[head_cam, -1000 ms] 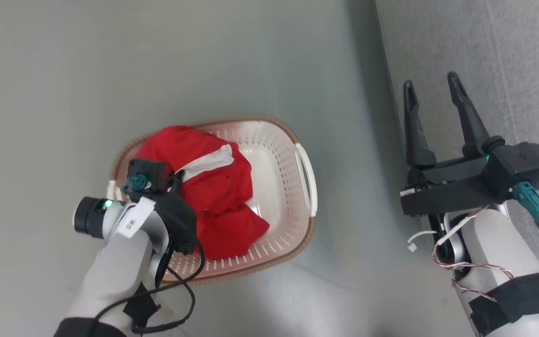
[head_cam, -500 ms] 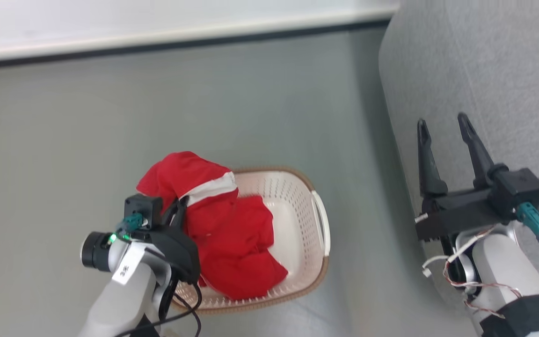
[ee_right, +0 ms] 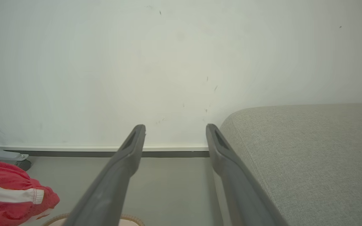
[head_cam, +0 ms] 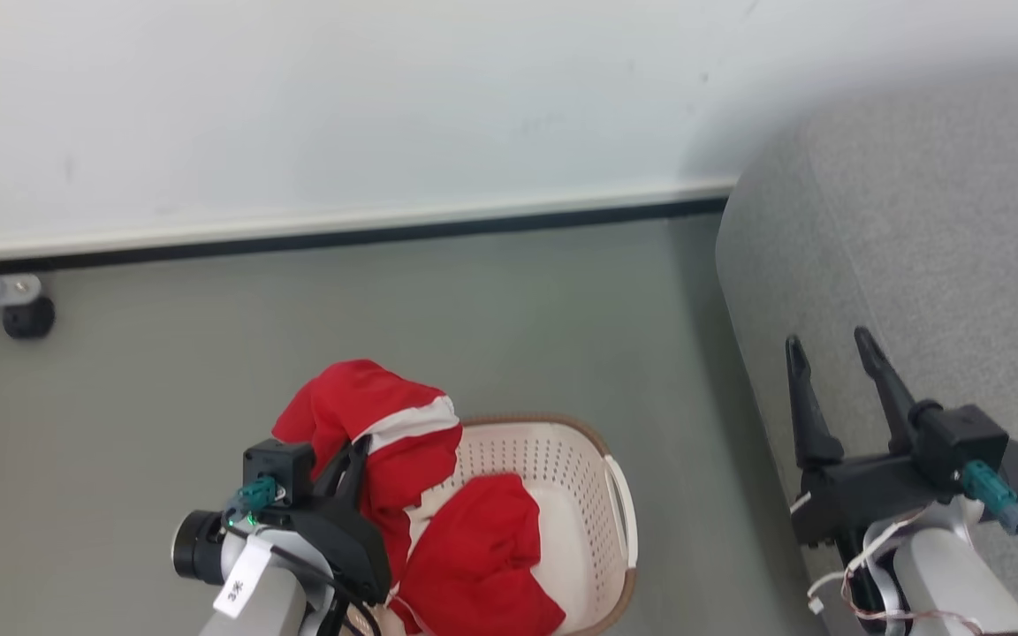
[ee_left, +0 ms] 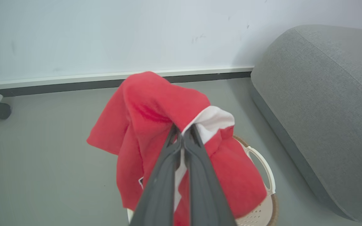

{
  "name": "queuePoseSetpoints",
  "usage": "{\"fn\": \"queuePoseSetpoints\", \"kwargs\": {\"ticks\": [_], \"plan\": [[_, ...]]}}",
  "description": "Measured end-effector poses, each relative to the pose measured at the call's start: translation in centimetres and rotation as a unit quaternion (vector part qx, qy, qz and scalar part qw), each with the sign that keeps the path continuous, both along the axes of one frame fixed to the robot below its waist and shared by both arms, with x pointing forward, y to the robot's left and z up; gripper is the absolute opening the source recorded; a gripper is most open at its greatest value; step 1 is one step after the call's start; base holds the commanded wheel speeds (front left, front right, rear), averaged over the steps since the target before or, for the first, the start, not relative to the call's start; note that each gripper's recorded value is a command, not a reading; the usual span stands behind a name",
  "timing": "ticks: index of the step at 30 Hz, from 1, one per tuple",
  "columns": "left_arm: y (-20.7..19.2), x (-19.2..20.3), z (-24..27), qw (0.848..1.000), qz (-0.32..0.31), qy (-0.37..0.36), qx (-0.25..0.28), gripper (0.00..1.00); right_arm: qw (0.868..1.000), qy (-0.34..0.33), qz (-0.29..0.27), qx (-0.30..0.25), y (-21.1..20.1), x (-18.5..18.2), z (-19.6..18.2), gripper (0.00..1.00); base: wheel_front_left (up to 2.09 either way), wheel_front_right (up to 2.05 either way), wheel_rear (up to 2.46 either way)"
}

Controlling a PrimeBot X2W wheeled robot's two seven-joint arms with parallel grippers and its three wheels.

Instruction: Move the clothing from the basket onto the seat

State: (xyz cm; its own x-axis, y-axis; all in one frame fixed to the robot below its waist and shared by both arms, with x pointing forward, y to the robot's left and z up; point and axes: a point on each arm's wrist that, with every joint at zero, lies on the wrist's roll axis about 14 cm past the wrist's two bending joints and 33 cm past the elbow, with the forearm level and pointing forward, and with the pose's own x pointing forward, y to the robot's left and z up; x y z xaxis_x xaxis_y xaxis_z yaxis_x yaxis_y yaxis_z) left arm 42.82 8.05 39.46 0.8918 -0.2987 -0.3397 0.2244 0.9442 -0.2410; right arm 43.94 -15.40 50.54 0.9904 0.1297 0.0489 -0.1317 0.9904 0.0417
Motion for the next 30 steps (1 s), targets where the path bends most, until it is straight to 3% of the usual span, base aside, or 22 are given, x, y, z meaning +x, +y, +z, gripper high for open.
{"fn": "queuePoseSetpoints", "kwargs": {"ticks": [14, 23, 30], "plan": [[-0.1, -2.1, 7.4, 0.993, 0.013, -0.109, -0.036, 0.0, 1.0, -0.019, 0.018, 0.015, 1.0, -4.9, 1.8, 1.0, 0.0, 0.0, 0.0], [-1.3, -1.6, 13.7, 0.977, 0.003, -0.201, -0.069, 0.0, 0.999, -0.025, 0.025, 0.018, 1.5, -5.8, 2.3, 1.0, 0.0, 0.0, 0.0], [-3.7, -2.2, 18.8, 0.956, -0.034, -0.273, -0.101, 0.0, 0.999, -0.019, 0.035, 0.019, 2.2, -6.3, 2.1, 1.0, 0.0, 0.0, 0.0]]}}
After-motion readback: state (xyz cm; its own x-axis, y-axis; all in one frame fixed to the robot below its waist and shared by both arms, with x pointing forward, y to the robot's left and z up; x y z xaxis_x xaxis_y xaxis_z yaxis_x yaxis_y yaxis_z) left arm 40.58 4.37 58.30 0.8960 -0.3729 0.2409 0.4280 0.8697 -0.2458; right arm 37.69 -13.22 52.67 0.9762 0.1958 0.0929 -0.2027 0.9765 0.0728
